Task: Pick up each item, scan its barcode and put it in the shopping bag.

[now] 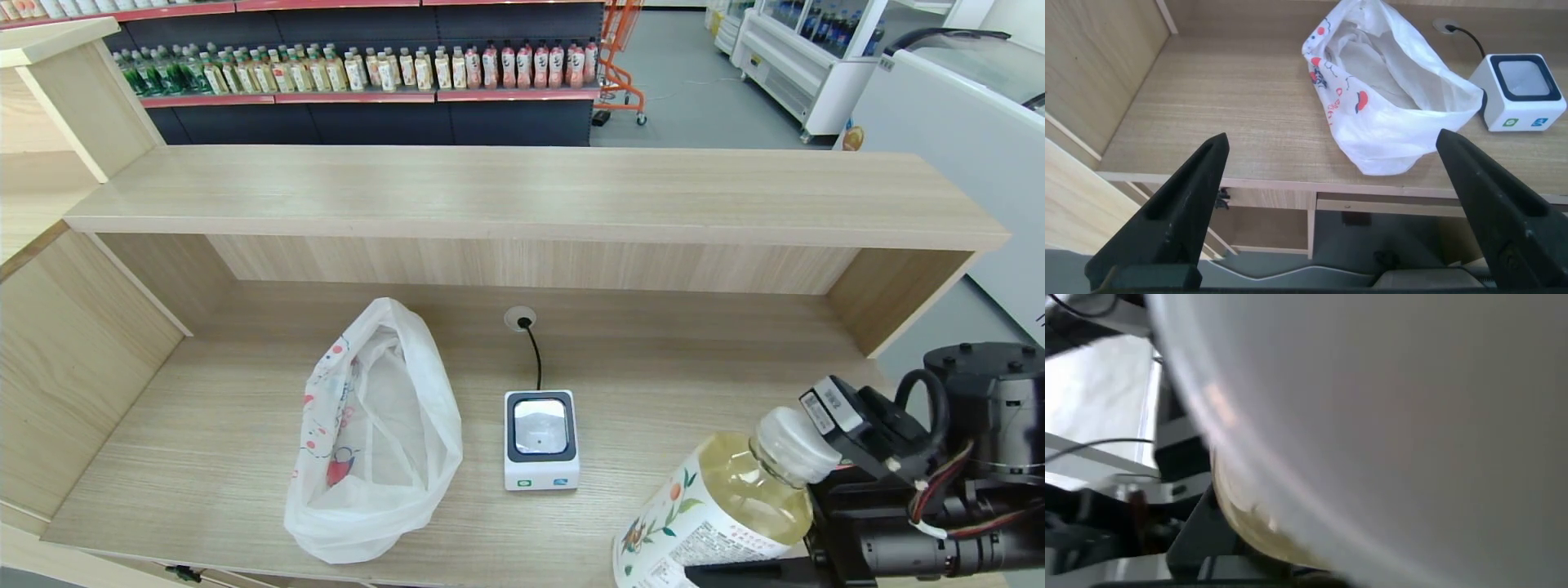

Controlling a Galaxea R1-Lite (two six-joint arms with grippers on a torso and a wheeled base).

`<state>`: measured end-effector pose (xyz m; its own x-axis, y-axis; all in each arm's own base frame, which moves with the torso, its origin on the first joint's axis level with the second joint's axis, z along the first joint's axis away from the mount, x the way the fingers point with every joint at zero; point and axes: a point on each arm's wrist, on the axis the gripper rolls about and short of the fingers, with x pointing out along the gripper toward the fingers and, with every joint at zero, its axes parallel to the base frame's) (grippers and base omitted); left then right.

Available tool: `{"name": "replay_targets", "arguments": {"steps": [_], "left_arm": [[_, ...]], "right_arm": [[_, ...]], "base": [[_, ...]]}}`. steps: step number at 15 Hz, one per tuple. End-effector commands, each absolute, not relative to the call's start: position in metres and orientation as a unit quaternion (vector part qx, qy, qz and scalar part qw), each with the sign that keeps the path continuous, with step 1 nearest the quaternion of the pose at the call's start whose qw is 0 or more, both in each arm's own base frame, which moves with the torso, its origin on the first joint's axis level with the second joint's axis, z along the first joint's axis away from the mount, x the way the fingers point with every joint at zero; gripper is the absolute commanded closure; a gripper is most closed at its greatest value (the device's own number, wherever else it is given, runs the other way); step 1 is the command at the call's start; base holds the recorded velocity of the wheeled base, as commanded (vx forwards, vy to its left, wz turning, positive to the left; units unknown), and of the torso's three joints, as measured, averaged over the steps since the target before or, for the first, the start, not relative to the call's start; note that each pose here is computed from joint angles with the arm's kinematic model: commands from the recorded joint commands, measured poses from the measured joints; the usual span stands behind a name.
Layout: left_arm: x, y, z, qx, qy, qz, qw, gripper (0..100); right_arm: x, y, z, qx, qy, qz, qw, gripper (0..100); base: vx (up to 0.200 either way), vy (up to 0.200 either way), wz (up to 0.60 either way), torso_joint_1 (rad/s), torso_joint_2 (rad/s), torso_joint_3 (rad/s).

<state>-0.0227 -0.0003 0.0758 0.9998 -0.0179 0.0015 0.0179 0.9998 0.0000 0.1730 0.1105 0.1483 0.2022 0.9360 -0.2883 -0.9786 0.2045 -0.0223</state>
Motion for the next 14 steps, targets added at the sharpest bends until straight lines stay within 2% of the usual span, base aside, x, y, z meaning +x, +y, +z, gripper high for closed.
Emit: {"name": "replay_targets", "arguments": {"steps": [1, 3, 6, 14], "left_arm": [[-0.023, 0.000, 0.076, -0.001, -0.001, -0.009, 1.000, 0], [-0.023, 0.000, 0.076, 0.000, -0.001, -0.008, 1.000, 0], [-0.023, 0.000, 0.076, -0.001, -0.001, -0.009, 1.000, 0], [-0.023, 0.000, 0.076, 0.001, -0.001, -0.009, 1.000, 0]], "right_arm": [[0.190, 0.093, 0.160, -0.234, 0.013, 0.547, 0.803, 100], [0.198, 0.088, 0.177, -0.327, -0.050, 0.494, 0.804, 100], [0.201, 0.092, 0.186, -0.381, -0.082, 0.453, 0.802, 100], [0.207, 0.104, 0.202, -0.501, -0.197, 0.413, 0.735, 100]], "base": [[0.000, 0.000, 0.00, 0.000, 0.00, 0.000], [0.000, 0.000, 0.00, 0.000, 0.00, 0.000], [0.000, 0.000, 0.00, 0.000, 0.00, 0.000], [0.000, 0.000, 0.00, 0.000, 0.00, 0.000]]}}
